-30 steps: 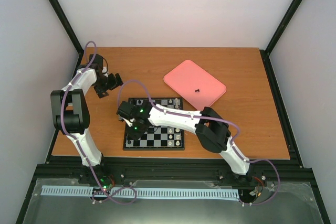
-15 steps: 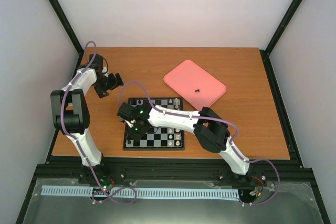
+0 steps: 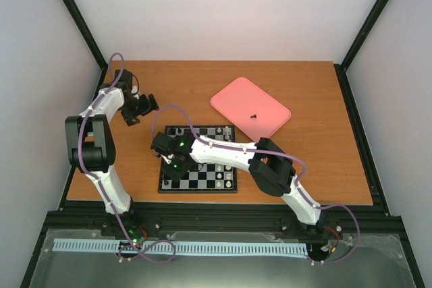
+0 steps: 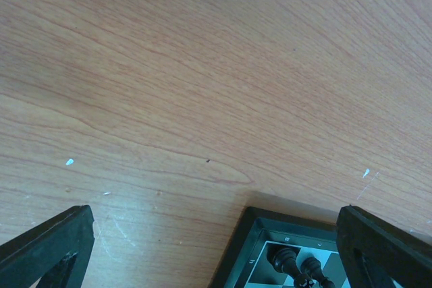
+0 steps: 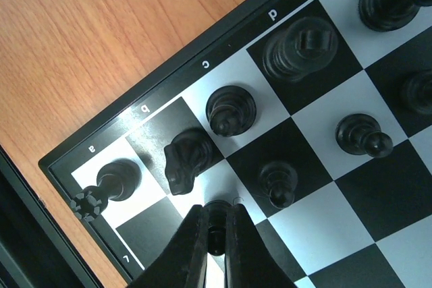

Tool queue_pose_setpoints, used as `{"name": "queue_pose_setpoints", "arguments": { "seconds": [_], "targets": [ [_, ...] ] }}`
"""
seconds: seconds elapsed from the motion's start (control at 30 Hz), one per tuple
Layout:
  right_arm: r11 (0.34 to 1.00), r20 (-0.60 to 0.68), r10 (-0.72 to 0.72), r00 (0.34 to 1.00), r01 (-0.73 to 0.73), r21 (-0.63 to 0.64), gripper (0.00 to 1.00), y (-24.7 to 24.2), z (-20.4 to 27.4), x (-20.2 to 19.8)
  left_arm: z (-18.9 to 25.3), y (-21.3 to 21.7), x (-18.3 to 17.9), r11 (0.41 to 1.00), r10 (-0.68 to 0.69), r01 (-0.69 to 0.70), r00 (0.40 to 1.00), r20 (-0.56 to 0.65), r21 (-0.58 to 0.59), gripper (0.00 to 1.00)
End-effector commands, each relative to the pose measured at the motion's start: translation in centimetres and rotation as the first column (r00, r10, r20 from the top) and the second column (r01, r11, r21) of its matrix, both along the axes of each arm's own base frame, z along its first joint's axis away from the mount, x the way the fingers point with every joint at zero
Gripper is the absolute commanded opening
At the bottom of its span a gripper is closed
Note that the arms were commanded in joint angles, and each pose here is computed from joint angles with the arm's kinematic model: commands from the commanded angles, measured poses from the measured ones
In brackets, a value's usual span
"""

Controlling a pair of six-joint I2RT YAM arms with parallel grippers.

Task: Set up the chess pieces on the board
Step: Place the chess piece on the chessboard.

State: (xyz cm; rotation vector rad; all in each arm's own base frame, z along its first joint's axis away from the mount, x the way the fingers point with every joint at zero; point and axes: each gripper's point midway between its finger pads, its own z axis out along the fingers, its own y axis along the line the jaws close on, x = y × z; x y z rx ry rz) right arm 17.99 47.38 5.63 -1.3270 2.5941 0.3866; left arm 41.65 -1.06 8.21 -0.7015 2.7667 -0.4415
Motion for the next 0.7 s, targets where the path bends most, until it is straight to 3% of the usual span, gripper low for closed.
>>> {"name": "queue_pose_setpoints", "arguments": {
  "seconds": [0.0,0.3,0.67],
  "targets": [
    [1.0,-0.008,0.025,1.0,-0.025,-0.01,0.05,0.32,-1.17,-0.63,0.8,0.21,0.65,1.0,-0.013,0.012,0.999,0.037,0.012,1.0],
    [1.0,-0.02,0.026,0.999,-0.027,-0.01,0.06,0.27,-1.58,-0.77,0.66,0.26,0.64,1.0,-0.013,0.013,0.999,0.034,0.014,1.0],
    [1.0,-0.006,0.029,1.0,-0.029,-0.008,0.19,0.0,-0.74,-0.73,0.65,0.23,0.63,1.0,-0.016,0.015,0.999,0.033,0.016,1.0]
  ]
}}
